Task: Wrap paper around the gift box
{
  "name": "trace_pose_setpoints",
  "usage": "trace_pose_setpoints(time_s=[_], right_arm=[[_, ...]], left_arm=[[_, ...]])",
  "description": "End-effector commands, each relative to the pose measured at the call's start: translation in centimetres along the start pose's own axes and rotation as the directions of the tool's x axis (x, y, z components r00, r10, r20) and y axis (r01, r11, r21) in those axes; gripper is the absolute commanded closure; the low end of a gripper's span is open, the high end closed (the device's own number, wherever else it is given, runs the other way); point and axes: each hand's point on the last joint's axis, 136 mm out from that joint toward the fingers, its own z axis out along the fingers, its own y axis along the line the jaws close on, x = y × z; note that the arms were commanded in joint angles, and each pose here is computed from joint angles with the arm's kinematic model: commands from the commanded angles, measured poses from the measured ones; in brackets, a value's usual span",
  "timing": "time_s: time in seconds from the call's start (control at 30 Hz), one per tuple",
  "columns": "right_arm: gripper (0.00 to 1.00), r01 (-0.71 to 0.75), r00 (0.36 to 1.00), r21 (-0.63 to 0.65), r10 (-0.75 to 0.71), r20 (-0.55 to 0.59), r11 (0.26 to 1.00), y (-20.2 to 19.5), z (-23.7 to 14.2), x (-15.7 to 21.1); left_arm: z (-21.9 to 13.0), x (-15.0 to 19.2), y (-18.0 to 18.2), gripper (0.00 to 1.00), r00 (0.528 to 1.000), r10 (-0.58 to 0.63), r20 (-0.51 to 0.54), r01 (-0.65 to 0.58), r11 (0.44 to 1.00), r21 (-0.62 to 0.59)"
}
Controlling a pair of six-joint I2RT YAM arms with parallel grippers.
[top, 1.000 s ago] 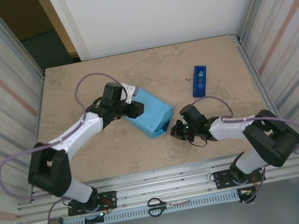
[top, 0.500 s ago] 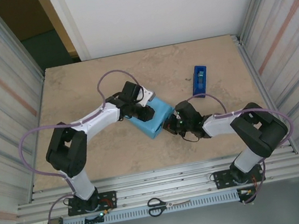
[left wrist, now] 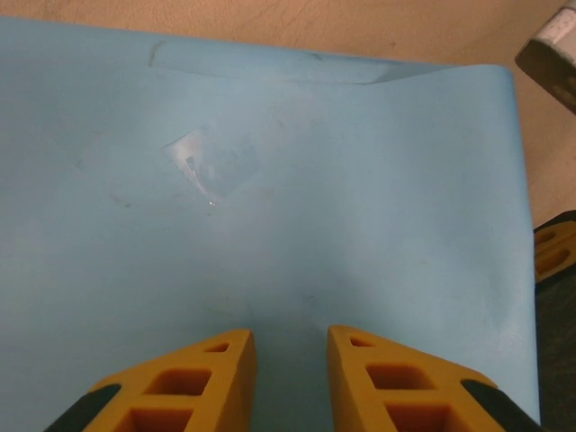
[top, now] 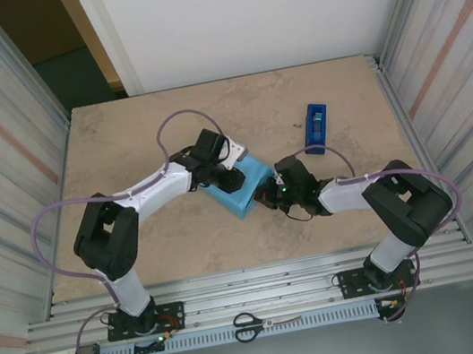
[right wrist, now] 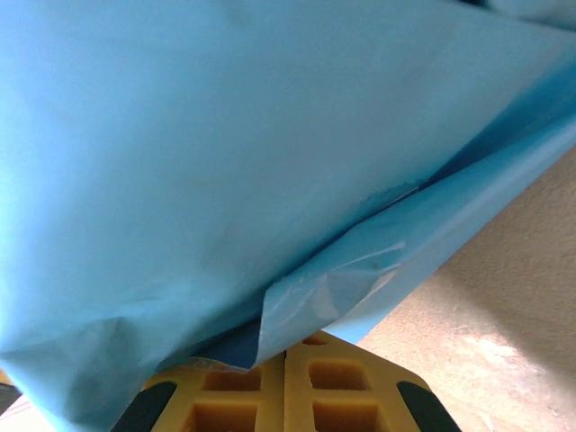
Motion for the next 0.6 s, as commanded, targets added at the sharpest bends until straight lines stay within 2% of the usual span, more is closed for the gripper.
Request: trace_pose_setpoints(time_s=[0.0, 0.13, 0.37, 0.5, 0.57], right_arm=[[1.0, -0.002, 1.0, -0.019, 0.003, 0.021, 1.0, 2.4, -0.8, -0.4], [1.0, -0.026, 0.999, 0.03, 0.025, 0.027, 0.999, 2.6, -0.8, -0.5], [1.0, -0.036, 0.998, 0.044, 0.033, 0.061, 0.998, 4.2, -1.1, -0.5], [1.0, -0.112, 0.989, 0.124, 0.099, 0.109, 0.986, 3.5, -1.5, -0.8], [1.0, -0.148, 0.982, 0.123, 0.13, 0.14, 0.981, 3.8, -1.3, -0.8]], left_arm=[[1.9, 4.7, -0.1, 0.73, 0.984, -0.003, -0.181, 0.003, 1.0, -0.004], [2.1, 4.9, -0.2, 0.73, 0.982, 0.002, -0.189, -0.004, 1.0, -0.007], [2.4, 5.3, -0.3, 0.73, 0.979, 0.008, -0.202, -0.009, 1.0, -0.004], [2.6, 5.4, -0.4, 0.74, 0.978, 0.011, -0.206, -0.012, 1.0, -0.002], [2.7, 5.4, -0.5, 0.74, 0.978, 0.01, -0.209, -0.011, 1.0, -0.001]])
